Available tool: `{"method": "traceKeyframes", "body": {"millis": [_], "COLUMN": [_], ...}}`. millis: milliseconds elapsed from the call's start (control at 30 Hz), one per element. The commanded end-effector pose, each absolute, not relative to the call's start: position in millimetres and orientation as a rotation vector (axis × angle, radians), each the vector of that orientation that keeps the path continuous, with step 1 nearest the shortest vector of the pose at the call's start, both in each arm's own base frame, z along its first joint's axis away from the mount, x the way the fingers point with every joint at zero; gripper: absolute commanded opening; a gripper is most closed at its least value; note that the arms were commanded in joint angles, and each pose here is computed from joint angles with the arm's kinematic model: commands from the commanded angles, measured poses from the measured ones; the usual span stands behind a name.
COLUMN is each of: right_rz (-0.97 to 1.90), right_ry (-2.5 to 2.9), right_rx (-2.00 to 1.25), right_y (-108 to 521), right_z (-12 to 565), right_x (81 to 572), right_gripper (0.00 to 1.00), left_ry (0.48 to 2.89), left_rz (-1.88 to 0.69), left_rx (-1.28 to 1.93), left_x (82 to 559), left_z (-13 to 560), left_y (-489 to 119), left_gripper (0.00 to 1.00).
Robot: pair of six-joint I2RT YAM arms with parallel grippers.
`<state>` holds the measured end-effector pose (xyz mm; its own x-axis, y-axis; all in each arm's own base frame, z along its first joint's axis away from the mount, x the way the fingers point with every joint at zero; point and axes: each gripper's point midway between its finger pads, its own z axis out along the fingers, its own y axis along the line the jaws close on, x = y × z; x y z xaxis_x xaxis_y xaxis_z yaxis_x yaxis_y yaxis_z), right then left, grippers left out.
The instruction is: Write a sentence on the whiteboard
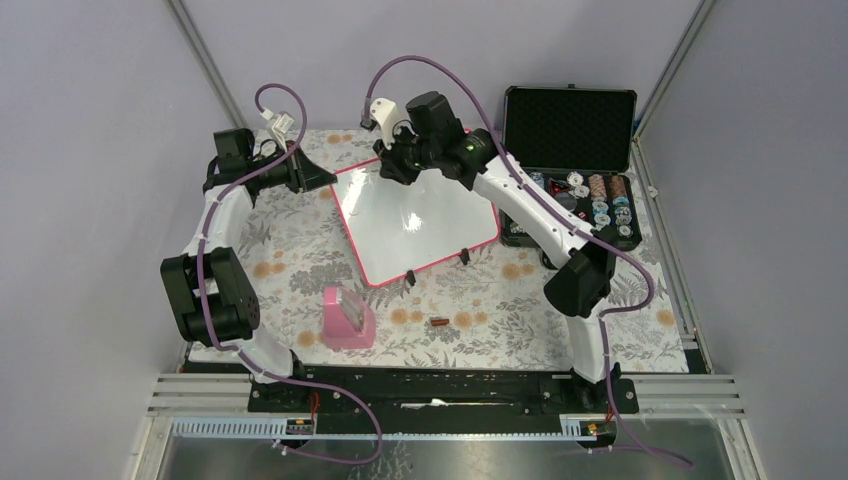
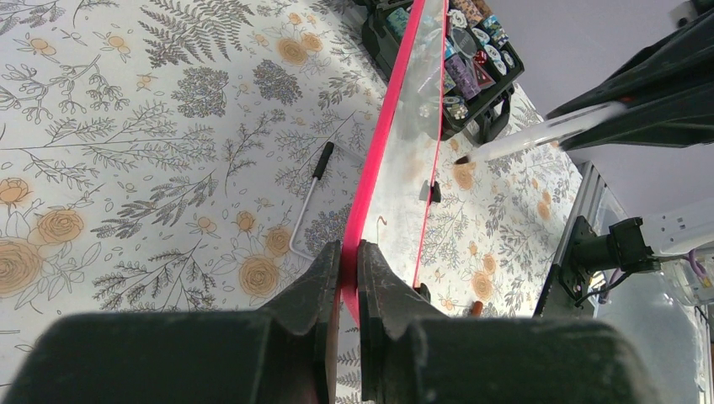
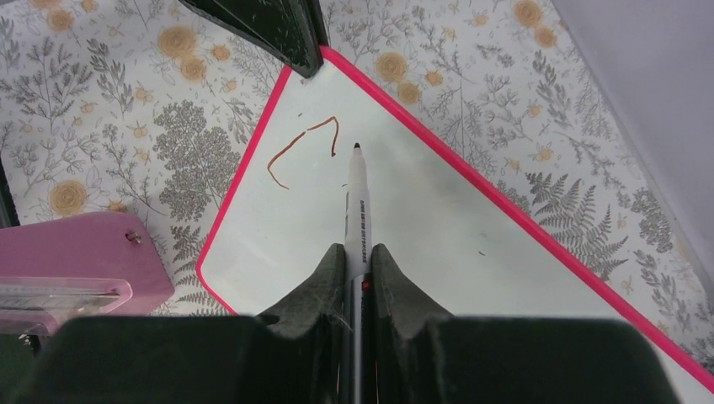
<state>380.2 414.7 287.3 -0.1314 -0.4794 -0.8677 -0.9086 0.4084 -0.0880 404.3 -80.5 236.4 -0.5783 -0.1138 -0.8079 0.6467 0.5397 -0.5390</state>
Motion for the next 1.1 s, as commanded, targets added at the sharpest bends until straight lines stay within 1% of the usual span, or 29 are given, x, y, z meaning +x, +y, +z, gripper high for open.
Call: {"method": "traceKeyframes", "body": {"millis": [0, 800, 1067], "right_rz": [0.594, 0.563, 0.571], "right_ry": [1.767, 1.784, 1.809], "right_rx": [-1.208, -1.201, -1.221], "right_y": [419.6, 425.8, 424.3], "right_z": [286.1, 272.5, 260.2], "right_x": [384.1, 397.9, 394.0], "right_gripper": [0.00, 0.00, 0.00], "left_ry": [1.879, 1.875, 1.877], "left_rz": [-1.111, -1.105, -1.104], "left_rx": [0.509, 0.516, 0.517], "left_x": [397.2, 396.7, 397.0], "left_z": [251.0, 252.6, 251.7], "left_y": [-91.8, -92.5, -92.8], "left_gripper": [0.00, 0.00, 0.00]}}
